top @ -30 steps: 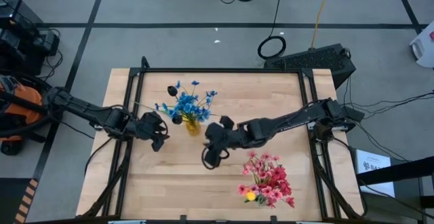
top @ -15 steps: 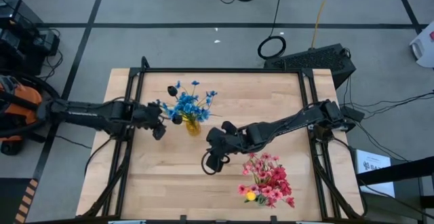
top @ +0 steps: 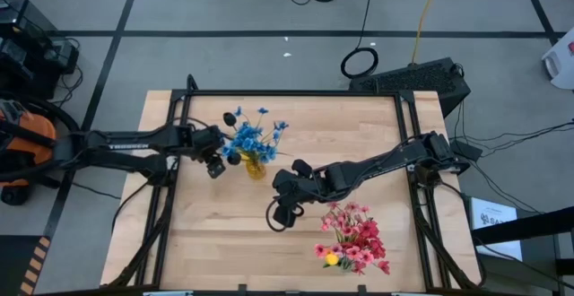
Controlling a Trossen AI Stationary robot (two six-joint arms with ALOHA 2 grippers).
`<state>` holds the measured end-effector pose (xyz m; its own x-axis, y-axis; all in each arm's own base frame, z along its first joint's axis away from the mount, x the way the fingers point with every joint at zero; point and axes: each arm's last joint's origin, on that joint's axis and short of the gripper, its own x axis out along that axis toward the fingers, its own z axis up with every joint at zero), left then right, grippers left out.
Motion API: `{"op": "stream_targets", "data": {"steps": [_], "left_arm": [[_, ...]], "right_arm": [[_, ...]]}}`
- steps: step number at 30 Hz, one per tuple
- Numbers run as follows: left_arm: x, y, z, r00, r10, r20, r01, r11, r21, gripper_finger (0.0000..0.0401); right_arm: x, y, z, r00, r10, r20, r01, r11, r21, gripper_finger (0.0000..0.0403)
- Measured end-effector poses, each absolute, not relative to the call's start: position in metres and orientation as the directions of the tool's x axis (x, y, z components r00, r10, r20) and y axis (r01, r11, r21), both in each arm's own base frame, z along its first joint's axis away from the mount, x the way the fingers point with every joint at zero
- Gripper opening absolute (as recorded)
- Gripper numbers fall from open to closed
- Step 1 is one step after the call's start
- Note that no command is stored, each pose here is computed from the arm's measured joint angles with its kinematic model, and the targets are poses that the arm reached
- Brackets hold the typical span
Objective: Sort flowers into vase by color
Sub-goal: Put the yellow flower into the transparent vase
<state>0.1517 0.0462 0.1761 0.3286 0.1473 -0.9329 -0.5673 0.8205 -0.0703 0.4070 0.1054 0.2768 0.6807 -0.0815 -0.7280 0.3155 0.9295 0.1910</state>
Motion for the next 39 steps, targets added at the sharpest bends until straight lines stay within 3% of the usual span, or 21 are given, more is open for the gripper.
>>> {"op": "stream_targets", "data": {"steps": [11,22,29,39], "left_arm": [[0.159,0.073,0.161,0.281,0.177,-0.943,-0.641,0.766,-0.047,0.0214],[0.16,0.09,0.157,0.287,0.207,-0.935,-0.63,0.776,-0.022,0.0214],[0.163,0.097,0.15,0.288,0.184,-0.94,-0.534,0.845,0.002,0.0214],[0.164,0.097,0.146,0.274,0.159,-0.948,-0.501,0.865,0.0,0.0214]], "right_arm": [[0.404,0.107,0.274,0.653,-0.081,-0.753,0.27,0.954,0.131,0.0114],[0.403,0.107,0.274,0.65,-0.082,-0.756,0.198,0.978,0.065,0.0114],[0.402,0.107,0.273,0.637,-0.085,-0.766,0.19,0.981,0.05,0.0114],[0.398,0.105,0.27,0.595,-0.093,-0.798,0.191,0.981,0.028,0.0114]]}}
